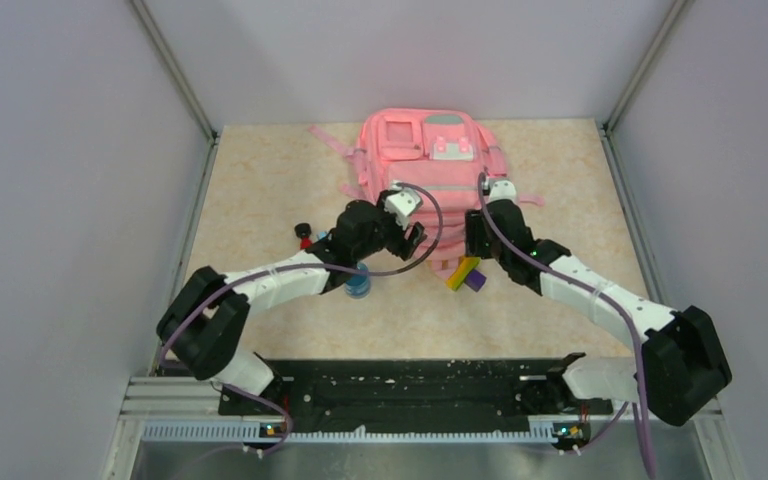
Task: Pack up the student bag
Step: Zip the student bag at the center of the board.
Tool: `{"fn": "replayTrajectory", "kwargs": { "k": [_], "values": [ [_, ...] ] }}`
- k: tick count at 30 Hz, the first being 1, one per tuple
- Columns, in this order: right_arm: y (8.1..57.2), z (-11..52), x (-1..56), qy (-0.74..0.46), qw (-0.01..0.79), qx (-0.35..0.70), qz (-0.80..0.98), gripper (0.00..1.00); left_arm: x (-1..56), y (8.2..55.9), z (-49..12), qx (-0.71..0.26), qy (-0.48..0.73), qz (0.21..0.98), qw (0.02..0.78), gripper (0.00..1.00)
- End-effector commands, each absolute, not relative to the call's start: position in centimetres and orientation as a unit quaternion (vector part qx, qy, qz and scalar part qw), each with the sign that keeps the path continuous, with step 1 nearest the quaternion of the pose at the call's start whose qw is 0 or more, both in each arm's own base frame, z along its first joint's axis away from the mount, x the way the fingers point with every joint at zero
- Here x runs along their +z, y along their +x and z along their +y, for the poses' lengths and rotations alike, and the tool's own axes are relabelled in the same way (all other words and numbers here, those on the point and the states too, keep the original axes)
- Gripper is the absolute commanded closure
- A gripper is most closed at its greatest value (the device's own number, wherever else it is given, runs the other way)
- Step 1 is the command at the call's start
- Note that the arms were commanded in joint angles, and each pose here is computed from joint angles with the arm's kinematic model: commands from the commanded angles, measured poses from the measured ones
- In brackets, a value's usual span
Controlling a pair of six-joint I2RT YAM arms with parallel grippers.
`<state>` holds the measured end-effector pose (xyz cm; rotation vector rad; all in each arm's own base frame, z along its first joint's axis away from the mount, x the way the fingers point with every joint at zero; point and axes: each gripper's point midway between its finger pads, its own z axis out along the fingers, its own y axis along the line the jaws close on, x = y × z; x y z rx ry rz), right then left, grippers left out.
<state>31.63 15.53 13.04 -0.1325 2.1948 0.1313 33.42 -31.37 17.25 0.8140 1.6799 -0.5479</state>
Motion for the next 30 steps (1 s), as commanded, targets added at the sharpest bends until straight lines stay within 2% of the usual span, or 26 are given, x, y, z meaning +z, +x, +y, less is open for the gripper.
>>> {"fn": "replayTrajectory", "kwargs": {
  "k": [1, 8, 12, 15, 19, 26, 30],
  "values": [
    [30.6, 13.6, 13.1, -0.013, 0.452, 0.052, 0.890, 0.38, 18.7, 33.5, -35.7, -0.258, 0.395, 0.655, 0.590, 0.28],
    [29.5, 13.6, 11.3, 0.011, 0.439, 0.107, 0.892, 0.27, 16.6, 34.2, -38.1, -0.255, 0.417, 0.654, 0.577, 0.27],
    [29.9, 14.0, 11.2, 0.035, 0.439, 0.147, 0.886, 0.24, 15.9, 35.0, -38.6, -0.244, 0.417, 0.658, 0.578, 0.27],
    [30.5, 14.4, 11.5, 0.068, 0.438, 0.190, 0.876, 0.24, 15.0, 35.7, -38.7, -0.232, 0.418, 0.667, 0.571, 0.28],
    [31.4, 14.4, 11.8, 0.108, 0.440, 0.241, 0.858, 0.26, 13.9, 35.5, -38.7, -0.234, 0.418, 0.681, 0.553, 0.37],
    [33.2, 15.0, 12.7, 0.118, 0.450, 0.272, 0.842, 0.27, 12.9, 34.6, -39.2, -0.260, 0.420, 0.686, 0.534, 0.30],
    [34.3, 15.2, 12.5, 0.114, 0.455, 0.267, 0.842, 0.31, 12.4, 34.6, -39.5, -0.264, 0.417, 0.692, 0.527, 0.34]
  ]
}}
